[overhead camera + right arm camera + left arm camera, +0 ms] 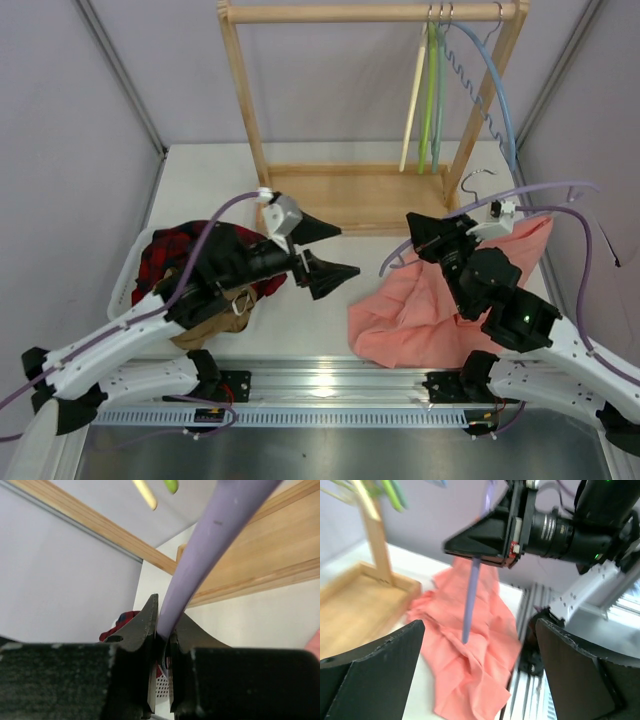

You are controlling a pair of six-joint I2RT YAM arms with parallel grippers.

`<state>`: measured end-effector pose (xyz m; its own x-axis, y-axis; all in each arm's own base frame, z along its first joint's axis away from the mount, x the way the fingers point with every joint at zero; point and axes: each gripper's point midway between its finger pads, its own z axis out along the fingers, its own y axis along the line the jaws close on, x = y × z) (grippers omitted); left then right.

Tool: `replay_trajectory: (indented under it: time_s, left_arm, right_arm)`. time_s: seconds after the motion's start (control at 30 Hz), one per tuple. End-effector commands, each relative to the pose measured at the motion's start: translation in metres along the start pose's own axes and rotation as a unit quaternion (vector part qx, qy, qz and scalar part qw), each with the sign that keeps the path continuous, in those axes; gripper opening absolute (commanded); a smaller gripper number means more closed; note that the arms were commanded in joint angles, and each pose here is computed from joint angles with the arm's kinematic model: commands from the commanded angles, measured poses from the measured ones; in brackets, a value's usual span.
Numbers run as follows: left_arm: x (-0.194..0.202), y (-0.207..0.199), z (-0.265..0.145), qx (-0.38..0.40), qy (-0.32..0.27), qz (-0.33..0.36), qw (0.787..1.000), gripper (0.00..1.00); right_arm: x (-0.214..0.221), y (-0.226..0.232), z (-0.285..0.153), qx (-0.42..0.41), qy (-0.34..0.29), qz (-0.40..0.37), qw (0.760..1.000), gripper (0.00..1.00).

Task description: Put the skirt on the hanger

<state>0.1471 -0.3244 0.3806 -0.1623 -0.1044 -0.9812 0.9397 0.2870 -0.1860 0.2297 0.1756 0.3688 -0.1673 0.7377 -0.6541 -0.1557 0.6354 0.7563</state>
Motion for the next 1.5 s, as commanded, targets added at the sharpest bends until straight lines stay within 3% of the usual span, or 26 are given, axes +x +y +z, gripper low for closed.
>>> replay_trajectory:
  time_s: [0.0,0.13,0.3,0.4,0.47,0.6,0.9,0.93,1.0,1.13,1.17,1.23,1.27,1.3,1.4,1.47]
  left_arm:
    - [-0.007,0.020,-0.030,-0.079,-0.025,0.003,0.997,1.00]
    - [0.013,0.064,-0.050,-0.193,-0.026,-0.061,0.979,0.99]
    - [0.066,0.103,-0.028,-0.265,0.012,-0.193,0.945,0.95]
    - [0.094,0.095,0.002,-0.206,0.042,-0.210,0.955,0.90]
    - [0.087,0.086,0.020,-0.157,0.014,-0.207,0.966,0.89]
    - [0.108,0.081,0.049,-0.112,0.039,-0.209,0.971,0.89]
    - [0.141,0.065,0.151,0.002,0.062,-0.222,0.973,0.85]
    - [0.131,0.062,0.164,0.021,0.042,-0.221,0.974,0.84]
    - [0.148,0.064,0.187,0.039,0.039,-0.256,0.965,0.83]
    - [0.166,0.074,0.219,0.049,0.018,-0.292,0.955,0.80]
    - [0.152,0.075,0.229,0.055,-0.007,-0.293,0.954,0.80]
    - [0.175,0.080,0.241,0.051,0.001,-0.309,0.950,0.80]
    - [0.161,0.081,0.252,0.057,-0.017,-0.312,0.948,0.80]
    - [0.181,0.084,0.258,0.049,-0.006,-0.320,0.946,0.80]
    - [0.178,0.088,0.278,0.045,-0.019,-0.326,0.944,0.80]
    - [0.196,0.095,0.289,0.026,-0.009,-0.332,0.943,0.80]
  right_arm:
    - [-0.019,-0.017,-0.004,0.025,-0.030,-0.037,0.999,0.00]
    - [-0.023,-0.025,-0.010,0.026,-0.029,-0.035,0.999,0.00]
    - [-0.024,-0.029,-0.017,0.022,-0.021,-0.022,0.999,0.00]
    - [-0.025,-0.033,-0.020,0.026,-0.024,-0.020,0.999,0.00]
    - [-0.026,-0.036,-0.021,0.029,-0.027,-0.018,0.999,0.00]
    - [-0.035,-0.038,-0.026,0.029,-0.038,-0.011,0.999,0.00]
    - [-0.040,-0.040,-0.029,0.029,-0.044,-0.002,0.999,0.00]
    - [-0.041,-0.039,-0.031,0.028,-0.045,0.000,0.999,0.00]
    - [-0.042,-0.039,-0.031,0.027,-0.046,0.000,0.999,0.00]
    - [-0.045,-0.038,-0.034,0.022,-0.046,0.004,0.999,0.00]
    - [-0.045,-0.038,-0.034,0.020,-0.046,0.006,0.999,0.00]
    - [-0.045,-0.039,-0.036,0.019,-0.045,0.009,0.999,0.00]
    - [-0.045,-0.039,-0.037,0.018,-0.044,0.011,0.999,0.00]
    - [-0.045,-0.040,-0.037,0.019,-0.044,0.011,0.999,0.00]
    - [-0.045,-0.039,-0.038,0.015,-0.042,0.014,0.999,0.00]
    - [-0.045,-0.038,-0.039,0.013,-0.041,0.014,0.999,0.00]
